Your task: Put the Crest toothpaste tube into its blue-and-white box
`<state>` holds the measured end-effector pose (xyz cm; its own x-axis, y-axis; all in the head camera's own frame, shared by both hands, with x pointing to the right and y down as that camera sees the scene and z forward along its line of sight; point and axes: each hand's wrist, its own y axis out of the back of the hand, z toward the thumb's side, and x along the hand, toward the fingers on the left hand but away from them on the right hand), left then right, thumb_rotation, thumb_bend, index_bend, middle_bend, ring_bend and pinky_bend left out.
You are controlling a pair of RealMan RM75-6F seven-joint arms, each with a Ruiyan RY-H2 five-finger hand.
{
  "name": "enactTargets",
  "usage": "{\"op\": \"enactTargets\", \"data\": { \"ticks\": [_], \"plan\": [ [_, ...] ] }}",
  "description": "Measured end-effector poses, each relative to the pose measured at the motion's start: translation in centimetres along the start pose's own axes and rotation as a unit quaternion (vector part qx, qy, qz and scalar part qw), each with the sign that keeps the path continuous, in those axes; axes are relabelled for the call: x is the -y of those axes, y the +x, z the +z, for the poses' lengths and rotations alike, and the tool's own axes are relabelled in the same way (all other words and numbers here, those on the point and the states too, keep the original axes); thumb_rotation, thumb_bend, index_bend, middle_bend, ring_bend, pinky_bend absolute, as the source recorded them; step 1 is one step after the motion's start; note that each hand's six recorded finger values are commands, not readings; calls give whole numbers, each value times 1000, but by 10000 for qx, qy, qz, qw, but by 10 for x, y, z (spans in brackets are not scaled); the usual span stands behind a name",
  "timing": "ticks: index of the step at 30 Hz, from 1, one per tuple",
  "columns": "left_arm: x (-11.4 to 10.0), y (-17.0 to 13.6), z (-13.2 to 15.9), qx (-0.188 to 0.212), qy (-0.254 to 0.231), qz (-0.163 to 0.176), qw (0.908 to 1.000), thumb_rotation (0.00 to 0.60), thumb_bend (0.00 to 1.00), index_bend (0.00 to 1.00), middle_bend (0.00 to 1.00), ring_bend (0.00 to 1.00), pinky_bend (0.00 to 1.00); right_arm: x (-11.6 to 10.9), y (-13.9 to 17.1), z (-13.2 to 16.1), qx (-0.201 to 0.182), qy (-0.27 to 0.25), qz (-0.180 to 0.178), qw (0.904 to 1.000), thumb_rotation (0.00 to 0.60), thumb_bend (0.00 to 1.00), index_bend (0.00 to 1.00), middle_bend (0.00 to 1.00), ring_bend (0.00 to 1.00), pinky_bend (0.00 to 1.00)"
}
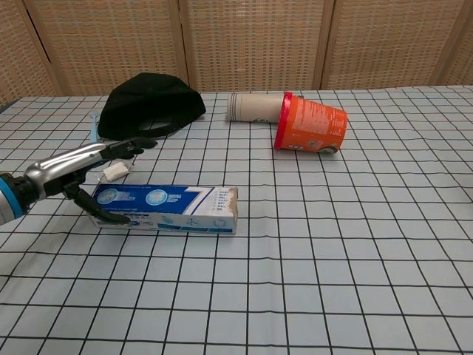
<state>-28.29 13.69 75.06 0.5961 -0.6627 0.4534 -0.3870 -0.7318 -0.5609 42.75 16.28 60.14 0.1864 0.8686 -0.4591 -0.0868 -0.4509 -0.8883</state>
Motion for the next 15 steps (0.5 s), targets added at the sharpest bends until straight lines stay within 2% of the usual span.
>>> {"op": "enactTargets", "data": {
  "ticks": [4,7,11,15],
  "plan": [
    [-21,-9,14,313,-129,346,9988,600,18,0,0,0,0,-5,5,1,8,-101,-78,9999,600,0,144,100,54,0],
    [-38,-18,22,453,-39,561,9974,600,0,0,0,0,0,-8,11,1,22,-143,-143,9998,600,0,144,89,53,0],
    [-56,-34,25,327,325,723,9963,600,0,0,0,0,0,-12,18,1,42,-145,-259,9995,600,0,142,60,2,0],
    [-70,-58,34,-47,714,996,9925,600,0,0,0,0,0,-15,27,-4,65,-133,-469,9988,600,0,121,23,0,0]
  ]
}}
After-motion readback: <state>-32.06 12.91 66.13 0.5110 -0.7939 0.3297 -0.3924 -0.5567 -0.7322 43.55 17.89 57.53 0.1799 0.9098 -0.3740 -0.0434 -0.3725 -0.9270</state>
